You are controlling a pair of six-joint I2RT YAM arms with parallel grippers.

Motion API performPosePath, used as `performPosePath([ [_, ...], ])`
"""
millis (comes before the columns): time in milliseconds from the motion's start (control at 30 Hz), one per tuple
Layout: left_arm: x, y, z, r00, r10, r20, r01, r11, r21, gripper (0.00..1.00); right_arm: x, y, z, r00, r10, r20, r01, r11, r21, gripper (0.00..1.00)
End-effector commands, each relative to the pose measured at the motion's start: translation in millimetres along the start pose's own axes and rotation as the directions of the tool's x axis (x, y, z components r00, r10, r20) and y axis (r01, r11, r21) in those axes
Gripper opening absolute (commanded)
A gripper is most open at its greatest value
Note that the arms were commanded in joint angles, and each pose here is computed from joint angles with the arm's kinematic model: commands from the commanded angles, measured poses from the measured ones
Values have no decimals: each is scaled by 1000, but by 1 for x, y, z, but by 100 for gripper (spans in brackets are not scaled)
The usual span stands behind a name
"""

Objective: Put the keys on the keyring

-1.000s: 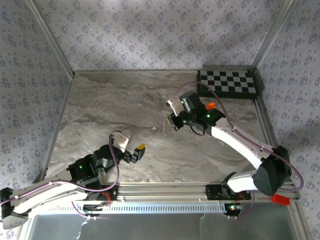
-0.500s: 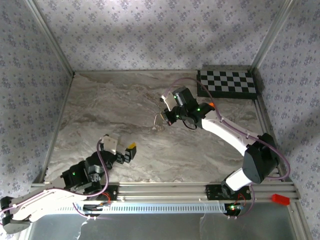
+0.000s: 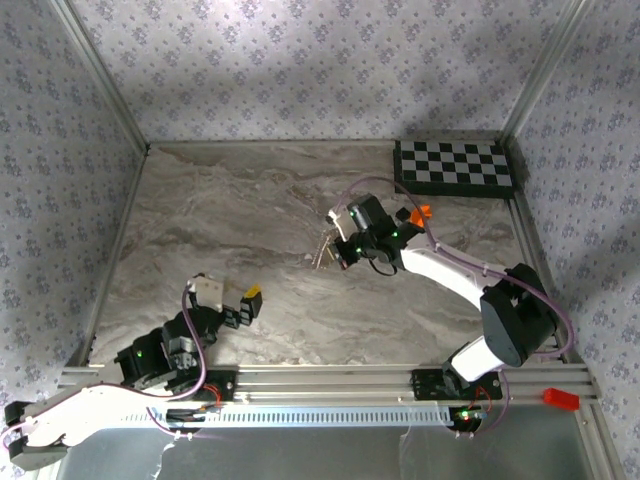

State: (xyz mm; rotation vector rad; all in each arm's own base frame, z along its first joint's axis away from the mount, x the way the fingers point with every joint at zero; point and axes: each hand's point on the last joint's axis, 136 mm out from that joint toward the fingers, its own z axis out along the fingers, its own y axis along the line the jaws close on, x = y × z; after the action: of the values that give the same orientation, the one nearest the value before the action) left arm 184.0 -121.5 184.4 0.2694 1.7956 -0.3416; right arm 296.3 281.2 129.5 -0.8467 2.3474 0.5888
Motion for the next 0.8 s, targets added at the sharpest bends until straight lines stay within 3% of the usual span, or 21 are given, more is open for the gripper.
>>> performPosePath([
  [0,-3,5,0,1000,21,19,-21,999,-24,99,10,2,-3,999,48,7,-48,999,-20,0],
  [767,-5,9,2,998,49,48,-46,997,-57,99,93,-9,14,972,221,-82,-221,975,17,0],
])
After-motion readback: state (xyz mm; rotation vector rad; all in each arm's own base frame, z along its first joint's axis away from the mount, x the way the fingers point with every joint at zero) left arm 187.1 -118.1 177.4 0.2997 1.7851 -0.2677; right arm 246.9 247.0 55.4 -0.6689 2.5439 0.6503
